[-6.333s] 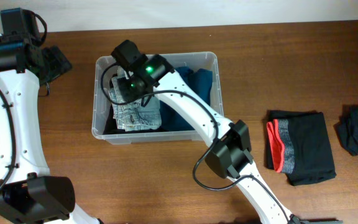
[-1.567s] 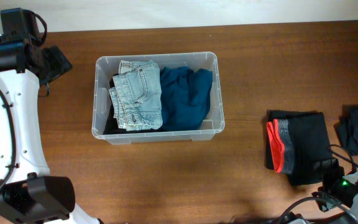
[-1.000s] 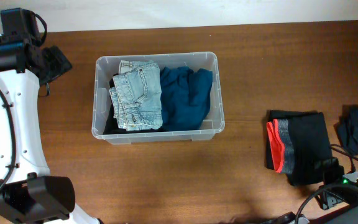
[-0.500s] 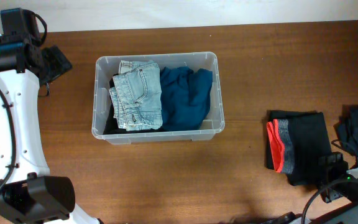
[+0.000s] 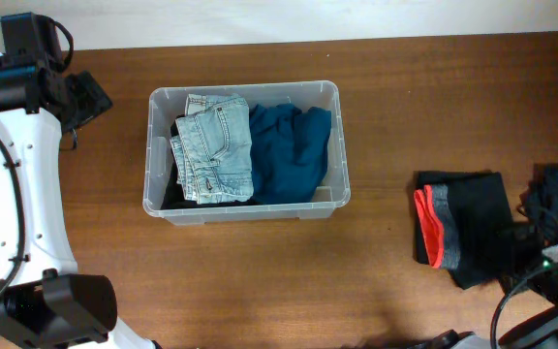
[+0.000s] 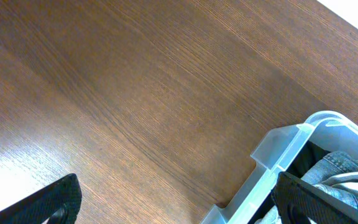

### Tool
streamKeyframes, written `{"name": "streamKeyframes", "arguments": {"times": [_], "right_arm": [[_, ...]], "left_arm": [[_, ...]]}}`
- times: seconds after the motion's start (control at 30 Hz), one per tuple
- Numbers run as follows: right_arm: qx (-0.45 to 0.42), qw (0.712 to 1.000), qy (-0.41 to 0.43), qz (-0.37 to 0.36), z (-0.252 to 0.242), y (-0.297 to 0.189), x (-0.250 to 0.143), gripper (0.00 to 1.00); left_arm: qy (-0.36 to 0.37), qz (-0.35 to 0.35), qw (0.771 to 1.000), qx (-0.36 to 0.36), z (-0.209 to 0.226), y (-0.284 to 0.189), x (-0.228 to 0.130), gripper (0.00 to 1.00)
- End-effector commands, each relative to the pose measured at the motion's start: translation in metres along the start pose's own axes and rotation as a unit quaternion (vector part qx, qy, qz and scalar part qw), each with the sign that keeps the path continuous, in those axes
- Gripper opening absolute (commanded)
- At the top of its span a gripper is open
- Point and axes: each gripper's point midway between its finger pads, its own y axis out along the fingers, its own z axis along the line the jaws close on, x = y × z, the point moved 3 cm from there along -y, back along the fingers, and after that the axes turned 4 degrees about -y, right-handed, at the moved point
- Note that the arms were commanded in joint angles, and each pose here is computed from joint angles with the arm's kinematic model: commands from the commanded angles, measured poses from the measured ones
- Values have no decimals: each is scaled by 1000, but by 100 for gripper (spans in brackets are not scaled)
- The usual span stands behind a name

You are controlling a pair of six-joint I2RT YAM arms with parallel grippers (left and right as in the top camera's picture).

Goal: Pack container
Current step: 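Close the right gripper on the black garment and drag it left, then lift the black garment with right gripper and carry it over the bin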

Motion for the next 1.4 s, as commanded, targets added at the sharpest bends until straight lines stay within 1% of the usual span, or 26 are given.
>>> {"name": "streamKeyframes", "arguments": {"times": [0.0, 0.23, 0.43, 0.53, 0.6, 0.63, 0.7, 0.73, 0.8, 0.87, 1.0, 1.07, 1.1, 1.23, 1.37], "right_arm": [[-80, 994, 34, 72, -29, 33, -40, 98], [-75, 993, -14, 85, 2, 59, -49, 99], [-79, 993, -24, 80, 12, 69, -51, 99], [-78, 993, -29, 81, 13, 70, -51, 89], [-78, 993, -28, 81, 13, 71, -51, 76], [-79, 993, -28, 81, 13, 71, -51, 67], [-78, 993, -29, 80, 13, 71, -51, 54], [-78, 993, -29, 80, 13, 71, -51, 44], [-77, 993, -30, 79, 14, 71, -50, 30], [-75, 994, -32, 77, 14, 71, -49, 20], [-58, 995, -38, 74, 22, 71, -44, 13], [-38, 996, -42, 76, 32, 71, -41, 6], [-25, 996, -44, 77, 38, 70, -39, 4], [34, 994, -56, 86, 66, 66, -31, 4], [108, 987, -78, 94, 103, 56, -20, 4]], "left_arm": [[-9, -11, 1000, -3, 3, -9, 3, 99], [-9, -11, 1000, -3, 3, -9, 3, 99], [-9, -11, 1000, -3, 3, -9, 3, 99], [-9, -11, 1000, -3, 3, -9, 3, 99], [-9, -11, 1000, -3, 3, -9, 3, 99], [-9, -11, 1000, -3, 3, -9, 3, 99], [-9, -11, 1000, -3, 3, -9, 3, 99], [-9, -11, 1000, -3, 3, -9, 3, 99], [-9, -11, 1000, -3, 3, -9, 3, 99], [-9, -11, 1000, -3, 3, -9, 3, 99], [-9, -12, 1000, -4, 3, -9, 3, 99], [-9, -11, 1000, -3, 3, -9, 3, 100], [-9, -11, 1000, -3, 3, -9, 3, 99], [-9, -11, 1000, -3, 3, -9, 3, 100], [-9, -11, 1000, -3, 3, -9, 3, 99]]}}
